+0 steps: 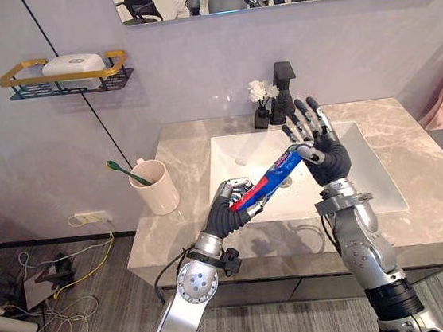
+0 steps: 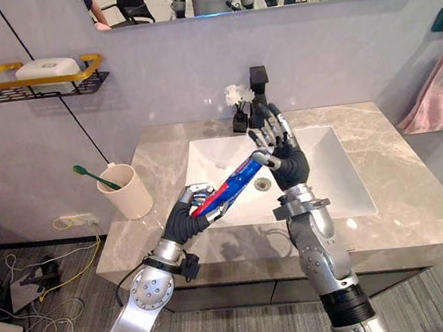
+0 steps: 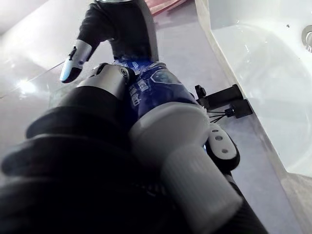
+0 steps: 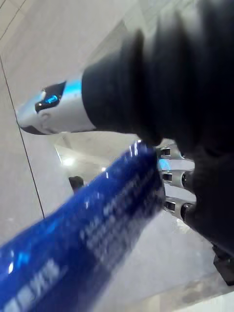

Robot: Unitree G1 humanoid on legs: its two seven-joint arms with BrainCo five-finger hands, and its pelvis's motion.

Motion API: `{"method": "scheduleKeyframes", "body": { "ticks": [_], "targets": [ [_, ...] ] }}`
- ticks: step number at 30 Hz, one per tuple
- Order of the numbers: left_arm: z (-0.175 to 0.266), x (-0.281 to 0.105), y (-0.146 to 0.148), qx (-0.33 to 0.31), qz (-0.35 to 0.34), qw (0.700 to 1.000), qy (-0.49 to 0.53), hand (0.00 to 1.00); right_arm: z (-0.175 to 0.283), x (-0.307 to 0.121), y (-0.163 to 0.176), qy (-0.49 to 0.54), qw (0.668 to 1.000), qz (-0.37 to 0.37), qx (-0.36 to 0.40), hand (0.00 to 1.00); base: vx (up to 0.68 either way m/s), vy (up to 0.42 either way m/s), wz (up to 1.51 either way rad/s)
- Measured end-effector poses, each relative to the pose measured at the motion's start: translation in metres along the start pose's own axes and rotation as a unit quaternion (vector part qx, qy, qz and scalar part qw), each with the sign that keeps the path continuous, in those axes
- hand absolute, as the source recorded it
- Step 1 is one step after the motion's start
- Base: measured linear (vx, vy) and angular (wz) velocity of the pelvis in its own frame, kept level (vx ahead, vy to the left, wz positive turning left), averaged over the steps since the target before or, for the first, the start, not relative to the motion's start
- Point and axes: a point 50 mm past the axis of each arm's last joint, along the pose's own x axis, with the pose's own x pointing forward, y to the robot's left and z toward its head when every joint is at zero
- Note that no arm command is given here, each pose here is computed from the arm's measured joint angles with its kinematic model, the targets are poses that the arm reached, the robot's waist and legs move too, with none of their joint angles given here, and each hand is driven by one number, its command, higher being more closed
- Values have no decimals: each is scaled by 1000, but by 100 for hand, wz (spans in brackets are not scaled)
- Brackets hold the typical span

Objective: Organize washtable

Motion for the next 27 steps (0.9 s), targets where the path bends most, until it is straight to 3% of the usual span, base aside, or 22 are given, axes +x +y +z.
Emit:
{"method": "scheduleKeyframes", "body": {
  "ticks": [26,27],
  "targets": [
    [-2,-1,-8,-9,-6,1000,7,100,-37,-9,6,48,995,-26,85,0,0,0,0],
    [-2,-1,-8,-11,-6,1000,8,100,-39,-9,8,51,995,-23,87,100,0,0,0]
  ]
}}
